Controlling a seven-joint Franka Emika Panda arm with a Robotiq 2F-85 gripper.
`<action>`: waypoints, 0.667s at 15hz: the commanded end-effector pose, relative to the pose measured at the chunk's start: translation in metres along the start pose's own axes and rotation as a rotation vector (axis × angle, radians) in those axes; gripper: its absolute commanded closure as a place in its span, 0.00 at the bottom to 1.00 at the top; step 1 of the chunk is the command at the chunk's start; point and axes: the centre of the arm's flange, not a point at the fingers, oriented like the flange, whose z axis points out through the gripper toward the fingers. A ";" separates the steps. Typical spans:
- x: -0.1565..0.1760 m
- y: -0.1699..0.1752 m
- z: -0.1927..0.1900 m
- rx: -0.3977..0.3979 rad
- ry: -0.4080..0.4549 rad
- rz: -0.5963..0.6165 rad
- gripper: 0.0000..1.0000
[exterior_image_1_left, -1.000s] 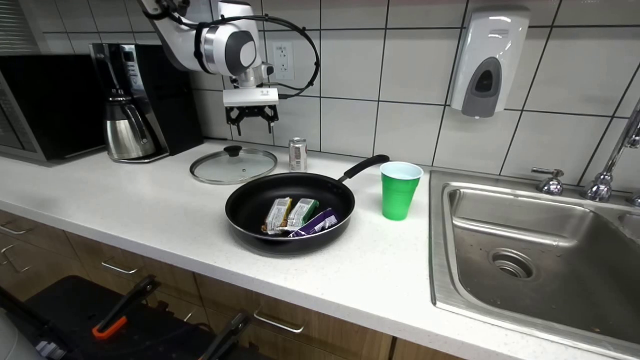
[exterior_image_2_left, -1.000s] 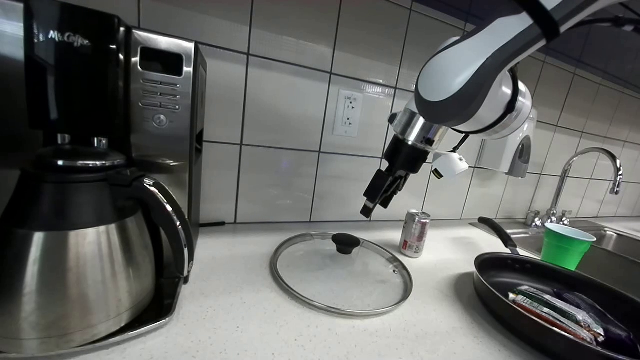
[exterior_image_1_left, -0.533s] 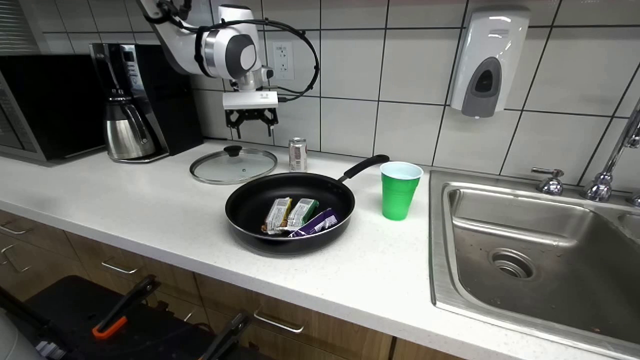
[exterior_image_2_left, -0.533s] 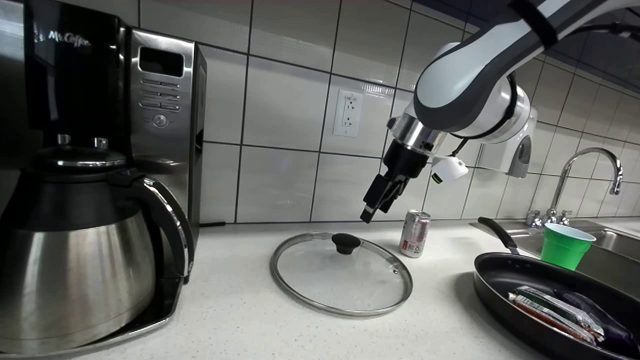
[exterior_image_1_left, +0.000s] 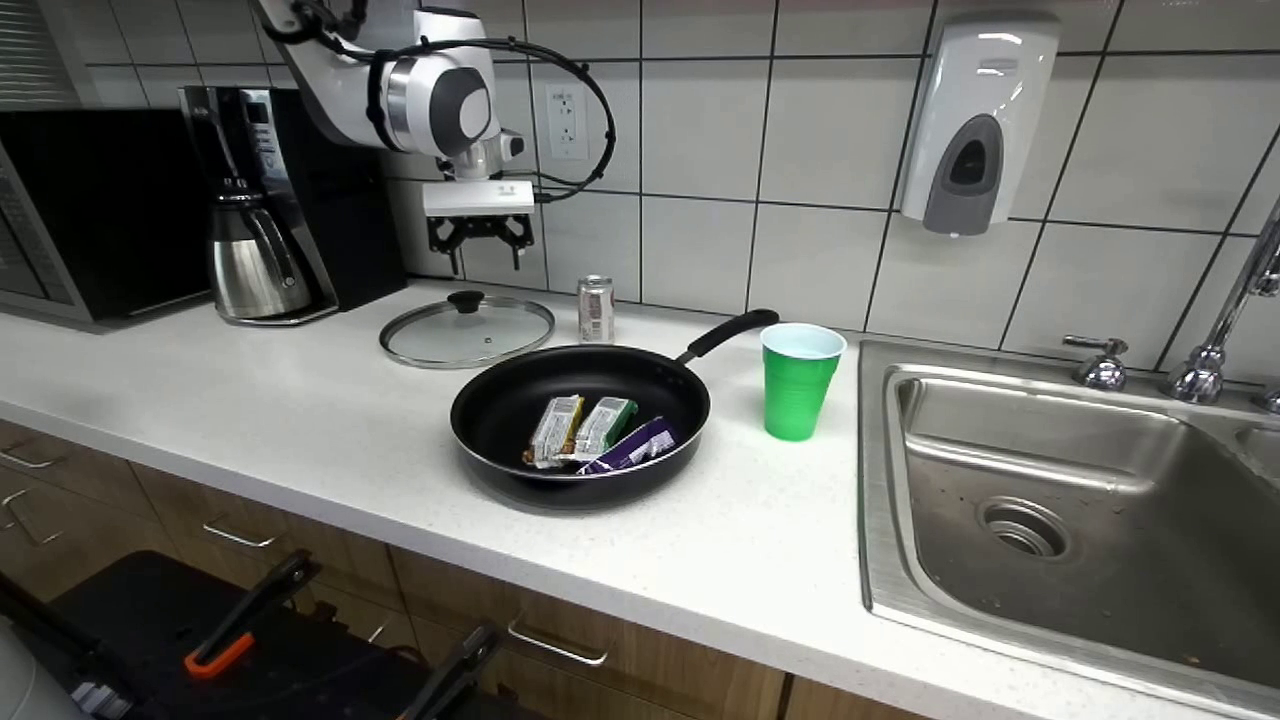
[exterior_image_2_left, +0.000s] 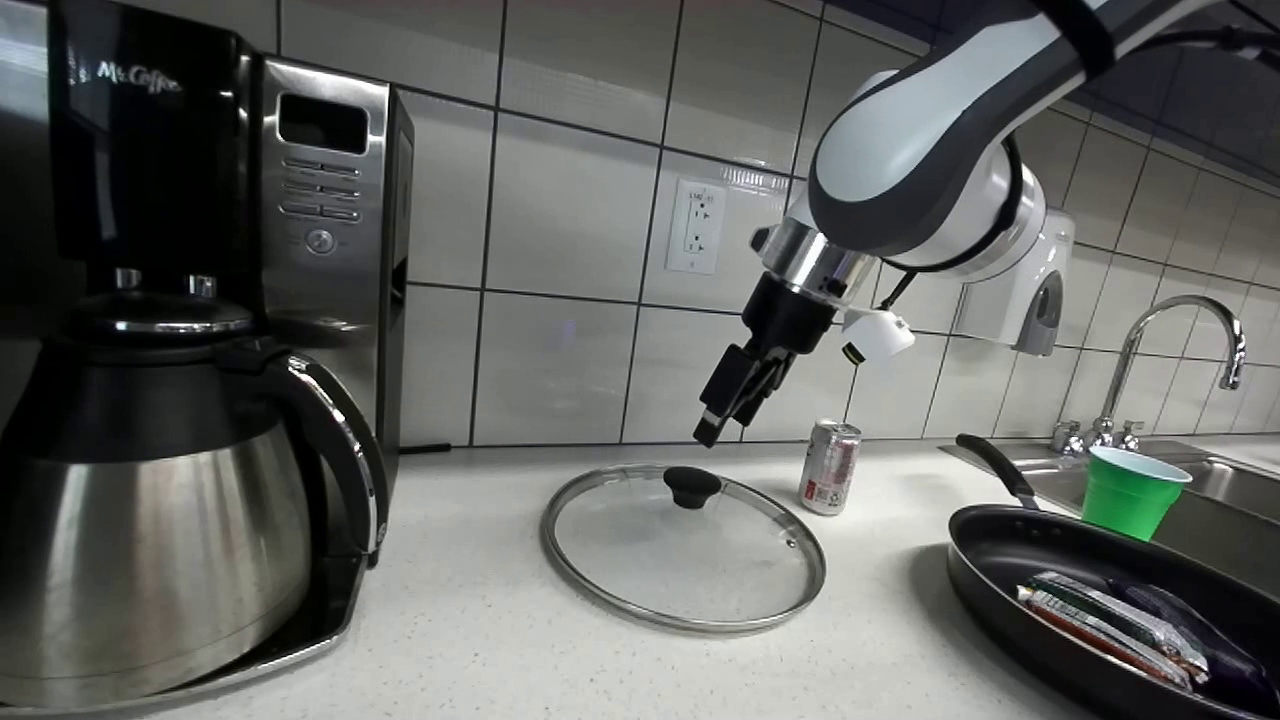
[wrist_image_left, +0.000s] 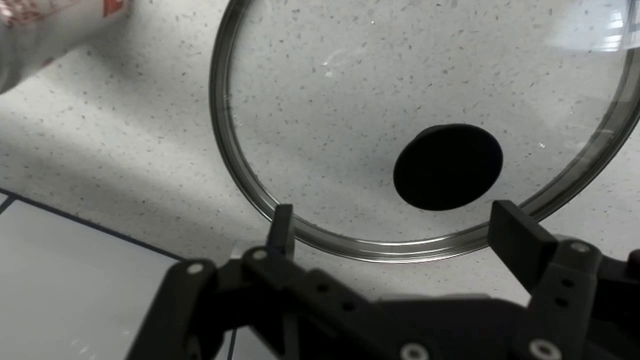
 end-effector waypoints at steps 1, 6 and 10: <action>0.008 -0.007 0.004 0.000 0.002 0.015 0.00; 0.012 -0.010 0.019 0.022 -0.012 0.001 0.00; 0.015 -0.014 0.033 0.046 -0.021 -0.012 0.00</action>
